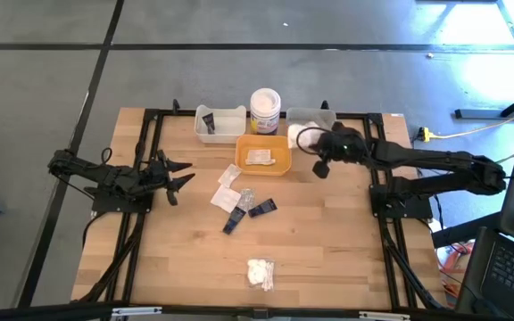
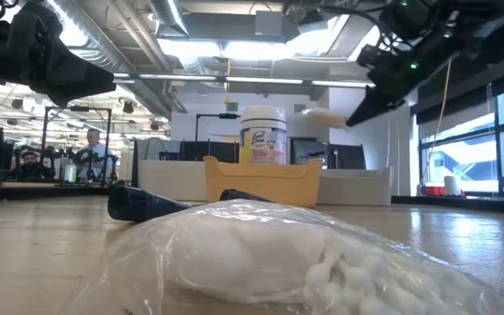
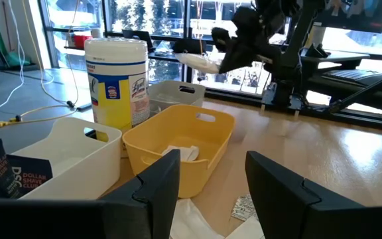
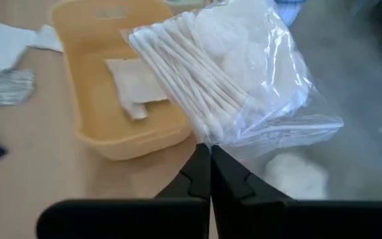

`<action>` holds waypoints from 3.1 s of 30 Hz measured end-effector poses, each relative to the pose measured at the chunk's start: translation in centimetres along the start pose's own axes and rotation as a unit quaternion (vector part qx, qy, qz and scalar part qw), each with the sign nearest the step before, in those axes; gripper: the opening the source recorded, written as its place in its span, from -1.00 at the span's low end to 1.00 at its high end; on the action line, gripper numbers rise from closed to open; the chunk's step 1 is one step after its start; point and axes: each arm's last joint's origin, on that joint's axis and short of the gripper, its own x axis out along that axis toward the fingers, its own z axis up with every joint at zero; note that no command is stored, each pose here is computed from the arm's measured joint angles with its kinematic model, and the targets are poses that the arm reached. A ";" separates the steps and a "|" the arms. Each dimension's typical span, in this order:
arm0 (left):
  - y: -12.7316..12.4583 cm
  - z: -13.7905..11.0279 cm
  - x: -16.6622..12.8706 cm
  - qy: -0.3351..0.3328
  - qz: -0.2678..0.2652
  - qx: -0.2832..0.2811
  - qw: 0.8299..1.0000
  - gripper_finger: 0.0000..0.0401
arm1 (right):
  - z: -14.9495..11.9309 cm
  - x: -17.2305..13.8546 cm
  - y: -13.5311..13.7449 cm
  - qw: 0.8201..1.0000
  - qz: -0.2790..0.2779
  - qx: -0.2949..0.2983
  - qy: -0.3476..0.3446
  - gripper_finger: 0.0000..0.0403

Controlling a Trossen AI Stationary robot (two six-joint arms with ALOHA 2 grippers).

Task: Pick & Place Travel size toiletries
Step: Put the white cotton pack into the gray bin, then put the white bandage into the yellow bin

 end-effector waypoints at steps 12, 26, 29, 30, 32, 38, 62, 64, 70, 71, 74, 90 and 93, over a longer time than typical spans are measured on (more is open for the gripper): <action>0.0 0.0 0.0 0.000 -0.001 0.000 1.000 -0.16 | 0.7 3.6 -3.9 0.997 -0.034 -0.015 0.074 -1.00; 0.0 0.0 0.0 0.000 -0.002 0.000 1.000 -0.16 | -2.6 8.5 -6.7 0.985 -0.048 0.009 0.165 -1.00; 0.0 0.0 0.0 0.000 -0.002 0.000 1.000 -0.16 | -3.0 8.9 -7.2 0.984 -0.053 0.014 0.171 -1.00; 0.0 0.0 0.0 0.000 -0.002 0.000 1.000 -0.16 | -3.0 9.0 -7.3 0.984 -0.055 0.016 0.170 -1.00; 0.0 0.0 0.0 0.000 -0.002 0.000 1.000 -0.16 | -3.2 9.0 -7.5 0.983 -0.057 0.018 0.172 -1.00; 0.0 0.0 0.0 0.000 -0.002 0.000 1.000 -0.16 | -3.4 9.1 -7.9 0.982 -0.064 0.035 0.176 -1.00; 0.0 0.0 0.0 0.000 -0.002 0.000 1.000 -0.16 | 0.0 8.3 -8.9 0.979 -0.066 0.050 0.188 -0.02; 0.0 0.0 0.0 0.000 -0.002 0.000 1.000 -0.16 | 1.3 7.8 -9.2 0.976 -0.064 0.061 0.200 0.04; 0.0 0.0 0.0 0.000 -0.002 0.000 1.000 -0.16 | 4.2 6.3 -8.9 0.972 -0.041 0.087 0.213 -0.01; 0.0 0.0 0.0 0.000 -0.002 0.000 1.000 -0.16 | 4.6 6.1 -8.5 0.974 -0.035 0.085 0.208 -0.05; 0.0 0.0 0.0 0.000 -0.002 0.000 1.000 -0.16 | 5.2 5.5 -7.3 0.978 -0.017 0.072 0.197 -0.23; 0.0 0.0 0.0 0.000 -0.002 0.000 1.000 -0.16 | 6.6 1.9 1.1 0.982 0.075 0.021 0.169 -0.86; 0.0 0.0 0.0 0.000 -0.002 0.000 1.000 -0.16 | 6.2 1.6 2.9 0.982 0.074 0.005 0.173 -0.86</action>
